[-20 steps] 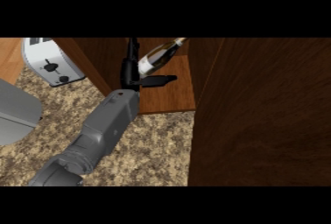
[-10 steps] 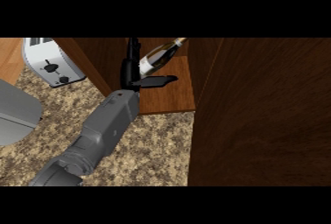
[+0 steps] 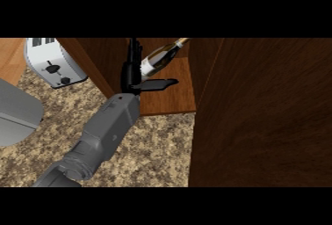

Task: Pick up the wine, place it into the cabinet and close the cabinet

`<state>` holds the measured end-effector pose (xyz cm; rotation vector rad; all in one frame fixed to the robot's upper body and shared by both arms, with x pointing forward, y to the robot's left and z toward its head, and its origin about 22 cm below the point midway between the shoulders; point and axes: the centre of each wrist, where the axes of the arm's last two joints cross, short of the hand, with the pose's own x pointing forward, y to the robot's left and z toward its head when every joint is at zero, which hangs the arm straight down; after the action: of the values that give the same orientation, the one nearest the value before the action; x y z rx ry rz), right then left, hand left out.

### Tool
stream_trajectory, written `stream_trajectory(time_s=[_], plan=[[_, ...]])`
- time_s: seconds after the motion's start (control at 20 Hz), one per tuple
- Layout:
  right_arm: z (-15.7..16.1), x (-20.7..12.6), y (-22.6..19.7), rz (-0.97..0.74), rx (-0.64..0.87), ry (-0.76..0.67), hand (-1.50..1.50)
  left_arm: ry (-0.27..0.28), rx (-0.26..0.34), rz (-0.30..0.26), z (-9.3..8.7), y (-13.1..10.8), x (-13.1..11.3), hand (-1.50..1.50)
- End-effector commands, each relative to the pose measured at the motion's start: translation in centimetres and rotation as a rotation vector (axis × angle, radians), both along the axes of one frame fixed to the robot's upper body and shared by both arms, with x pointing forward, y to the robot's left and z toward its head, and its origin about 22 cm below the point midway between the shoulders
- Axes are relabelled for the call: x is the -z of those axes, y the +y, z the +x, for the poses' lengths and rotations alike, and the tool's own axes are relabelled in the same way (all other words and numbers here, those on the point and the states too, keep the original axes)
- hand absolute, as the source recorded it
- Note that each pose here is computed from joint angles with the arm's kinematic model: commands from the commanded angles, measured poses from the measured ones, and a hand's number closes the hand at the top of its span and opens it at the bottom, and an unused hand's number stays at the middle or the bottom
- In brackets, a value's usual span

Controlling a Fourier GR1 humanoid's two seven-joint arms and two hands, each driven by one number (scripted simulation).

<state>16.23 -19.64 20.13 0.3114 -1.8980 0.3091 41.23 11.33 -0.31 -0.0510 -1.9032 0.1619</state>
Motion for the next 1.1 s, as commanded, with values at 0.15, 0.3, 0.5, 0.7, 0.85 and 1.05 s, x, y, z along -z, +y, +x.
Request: stream_trajectory(time_s=[0.15, 0.3, 0.5, 0.7, 0.85, 1.05], plan=[[-1.1, -0.3, -0.5, -0.004, 0.016, 0.001, -1.50, 0.043, 0.005, -0.053, -3.3, 0.2, 3.4, -1.50], [-2.3, -0.5, -1.7, -0.009, 0.045, -0.012, -1.50, 0.061, 0.019, -0.026, -5.3, -1.4, 3.7, -1.50], [-1.4, -0.6, -2.6, -0.009, 0.072, -0.007, -1.50, 0.032, 0.021, -0.012, -7.9, -4.2, 2.5, -1.50], [-1.0, 0.1, -1.5, -0.001, 0.084, -0.010, -1.50, 0.029, 0.040, -0.035, -13.1, -6.6, 2.6, -1.50], [-2.2, 0.0, -0.8, 0.007, 0.082, -0.005, -1.50, 0.013, 0.061, -0.045, -15.9, -6.9, 3.0, -1.50], [-1.5, 0.6, -2.6, -0.001, 0.067, -0.031, -1.50, -0.007, 0.073, -0.088, -15.2, -5.2, -1.0, -1.50]])
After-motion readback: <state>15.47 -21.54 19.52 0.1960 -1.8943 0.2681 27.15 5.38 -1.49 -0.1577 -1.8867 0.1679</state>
